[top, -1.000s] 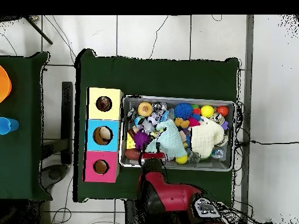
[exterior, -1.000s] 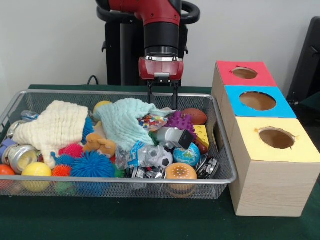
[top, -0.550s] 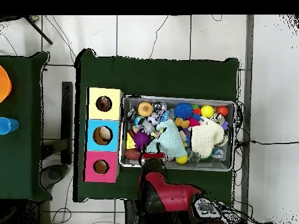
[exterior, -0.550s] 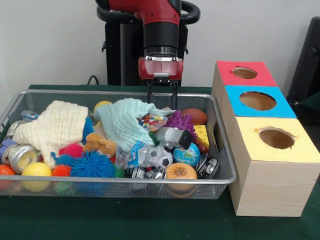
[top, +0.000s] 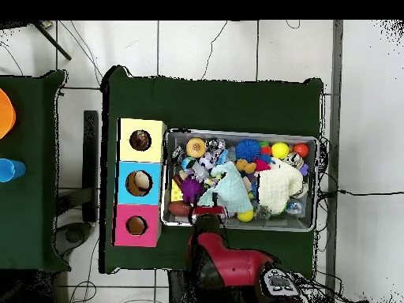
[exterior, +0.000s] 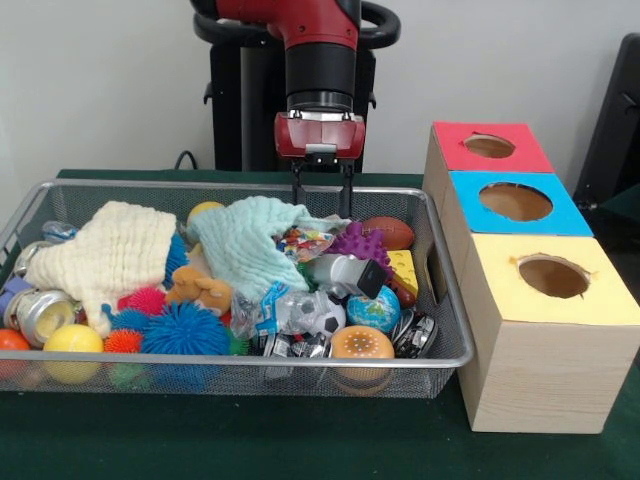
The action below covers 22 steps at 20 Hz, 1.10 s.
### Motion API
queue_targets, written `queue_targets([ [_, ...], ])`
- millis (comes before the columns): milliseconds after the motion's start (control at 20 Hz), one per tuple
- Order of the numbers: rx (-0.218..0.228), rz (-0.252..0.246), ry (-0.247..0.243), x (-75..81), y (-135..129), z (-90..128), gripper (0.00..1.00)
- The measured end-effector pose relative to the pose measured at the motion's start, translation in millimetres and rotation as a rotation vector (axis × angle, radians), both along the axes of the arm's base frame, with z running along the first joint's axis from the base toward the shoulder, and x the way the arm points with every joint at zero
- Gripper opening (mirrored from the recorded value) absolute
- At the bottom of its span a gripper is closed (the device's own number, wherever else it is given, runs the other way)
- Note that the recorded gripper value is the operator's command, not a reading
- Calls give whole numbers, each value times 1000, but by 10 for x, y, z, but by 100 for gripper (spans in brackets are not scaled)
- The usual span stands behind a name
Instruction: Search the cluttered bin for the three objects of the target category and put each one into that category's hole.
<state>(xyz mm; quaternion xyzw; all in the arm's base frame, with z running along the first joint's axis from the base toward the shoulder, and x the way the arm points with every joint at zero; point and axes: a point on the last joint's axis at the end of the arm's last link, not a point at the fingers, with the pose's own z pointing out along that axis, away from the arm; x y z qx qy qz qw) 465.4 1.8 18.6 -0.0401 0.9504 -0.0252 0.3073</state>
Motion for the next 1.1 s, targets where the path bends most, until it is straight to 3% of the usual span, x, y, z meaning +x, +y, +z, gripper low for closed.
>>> queue_targets([
  [450, -8, -13, -27, 68, -122, 104, 100],
  [650, -9, -24, -48, 170, -187, 225, 100],
  [1100, -7, -64, 0, 336, -417, 486, 100],
])
